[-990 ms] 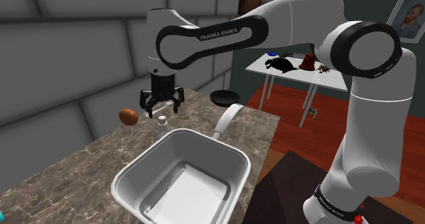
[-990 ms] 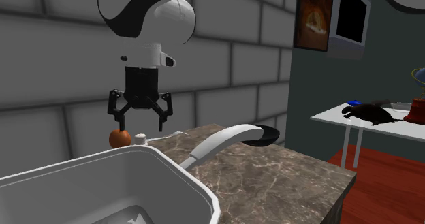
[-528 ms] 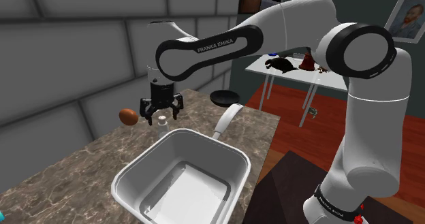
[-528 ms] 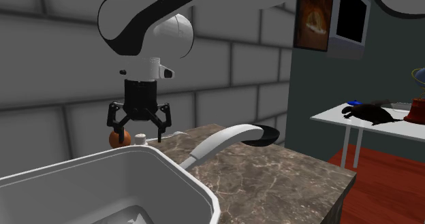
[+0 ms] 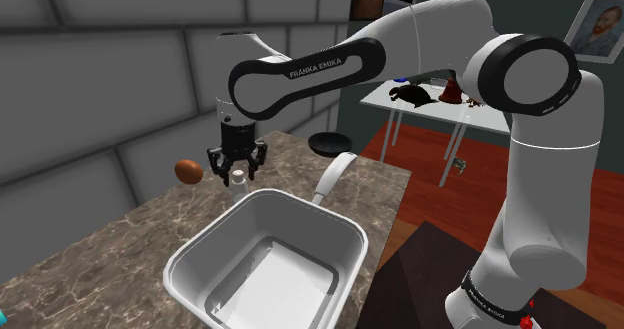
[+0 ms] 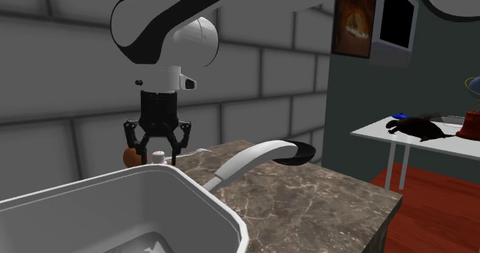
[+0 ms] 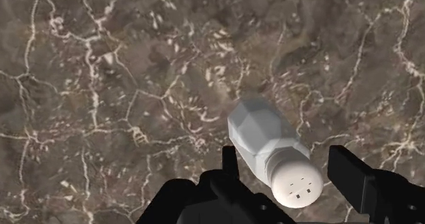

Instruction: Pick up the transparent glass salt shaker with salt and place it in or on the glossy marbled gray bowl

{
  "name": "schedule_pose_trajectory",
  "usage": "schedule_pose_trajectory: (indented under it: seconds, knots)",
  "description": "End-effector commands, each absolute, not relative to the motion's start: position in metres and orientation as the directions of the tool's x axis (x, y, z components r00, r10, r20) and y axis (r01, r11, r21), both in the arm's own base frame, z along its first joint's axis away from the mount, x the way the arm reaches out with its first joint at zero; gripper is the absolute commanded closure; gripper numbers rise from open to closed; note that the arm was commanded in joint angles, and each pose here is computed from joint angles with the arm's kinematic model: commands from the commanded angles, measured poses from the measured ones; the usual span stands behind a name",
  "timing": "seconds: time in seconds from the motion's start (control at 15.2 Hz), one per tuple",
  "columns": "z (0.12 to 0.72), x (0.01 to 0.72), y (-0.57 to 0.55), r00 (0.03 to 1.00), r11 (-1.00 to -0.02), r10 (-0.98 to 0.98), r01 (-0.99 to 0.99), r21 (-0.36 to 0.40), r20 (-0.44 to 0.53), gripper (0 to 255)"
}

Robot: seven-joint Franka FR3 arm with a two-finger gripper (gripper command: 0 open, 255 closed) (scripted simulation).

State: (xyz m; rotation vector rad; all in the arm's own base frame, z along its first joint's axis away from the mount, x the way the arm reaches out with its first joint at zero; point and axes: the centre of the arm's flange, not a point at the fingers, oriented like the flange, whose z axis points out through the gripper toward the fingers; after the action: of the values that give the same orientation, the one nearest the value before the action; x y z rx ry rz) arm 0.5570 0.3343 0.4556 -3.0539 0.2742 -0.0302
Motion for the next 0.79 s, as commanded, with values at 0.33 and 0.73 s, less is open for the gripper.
schedule_pose_trajectory:
  seconds: [0.33, 0.73]
  knots:
    - [0.455, 0.557, 0.334, 0.984, -0.981, -0.179, -0.177, -0.077, 0.013, 255]
    - [0.471, 0.557, 0.334, 0.984, -0.981, -0.179, -0.177, -0.077, 0.013, 255]
